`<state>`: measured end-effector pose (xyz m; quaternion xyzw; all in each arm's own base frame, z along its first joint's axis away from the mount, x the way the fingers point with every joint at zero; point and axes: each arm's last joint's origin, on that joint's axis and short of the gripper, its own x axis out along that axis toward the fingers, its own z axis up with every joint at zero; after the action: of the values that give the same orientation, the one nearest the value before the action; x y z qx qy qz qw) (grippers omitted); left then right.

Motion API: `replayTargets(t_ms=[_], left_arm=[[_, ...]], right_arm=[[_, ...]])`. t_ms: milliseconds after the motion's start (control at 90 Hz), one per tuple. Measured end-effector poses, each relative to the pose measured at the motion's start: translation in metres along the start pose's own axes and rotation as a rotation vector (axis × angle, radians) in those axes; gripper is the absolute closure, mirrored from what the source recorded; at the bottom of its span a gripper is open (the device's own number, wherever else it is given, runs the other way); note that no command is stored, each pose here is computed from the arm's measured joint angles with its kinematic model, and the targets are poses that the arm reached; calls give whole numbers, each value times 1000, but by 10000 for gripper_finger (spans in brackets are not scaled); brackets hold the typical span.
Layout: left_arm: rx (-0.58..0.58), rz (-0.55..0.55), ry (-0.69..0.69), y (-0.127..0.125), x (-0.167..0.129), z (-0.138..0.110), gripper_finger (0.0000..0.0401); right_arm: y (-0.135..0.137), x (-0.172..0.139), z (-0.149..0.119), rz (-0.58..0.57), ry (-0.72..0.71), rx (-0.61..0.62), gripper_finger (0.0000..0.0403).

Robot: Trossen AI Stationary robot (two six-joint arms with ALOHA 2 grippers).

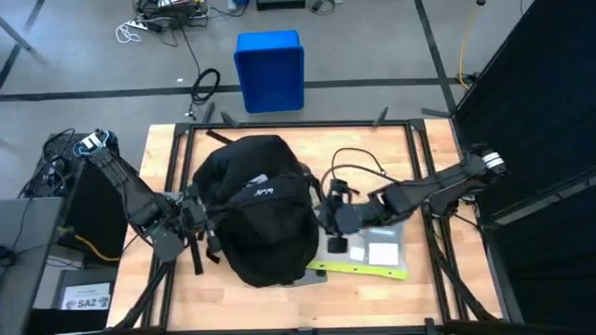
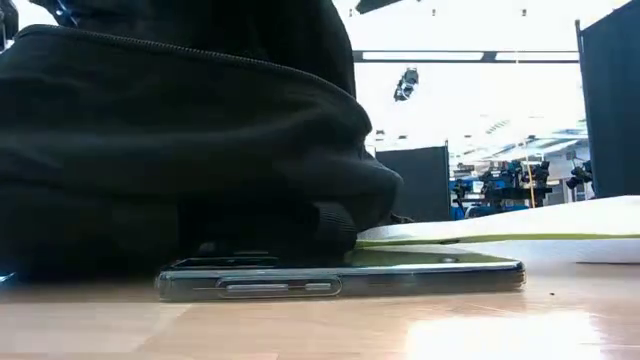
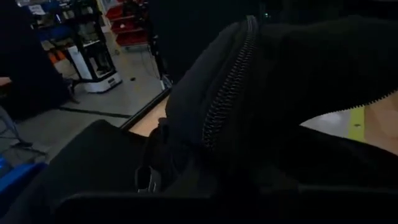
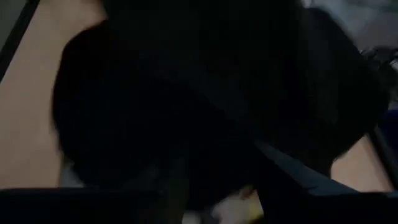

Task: Unpack backpack
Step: Put the zip bag into the backpack

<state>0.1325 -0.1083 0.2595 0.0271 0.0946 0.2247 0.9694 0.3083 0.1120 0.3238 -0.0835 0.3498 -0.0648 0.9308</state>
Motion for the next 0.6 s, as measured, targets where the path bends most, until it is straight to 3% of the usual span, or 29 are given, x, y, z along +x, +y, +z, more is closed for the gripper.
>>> replayTargets(t_ms=[167,411,600], left_arm=[[-5,2,-3,0,0,0,401],[-8,-2,-1,0,0,0,401],[-10,-19,-6,-2,0,3,401]], right_arm=[[21,-11,-21,20,132,42,244],[67,-2,-67,75,188,54,229],[77,12,-117,10,305,128,211]])
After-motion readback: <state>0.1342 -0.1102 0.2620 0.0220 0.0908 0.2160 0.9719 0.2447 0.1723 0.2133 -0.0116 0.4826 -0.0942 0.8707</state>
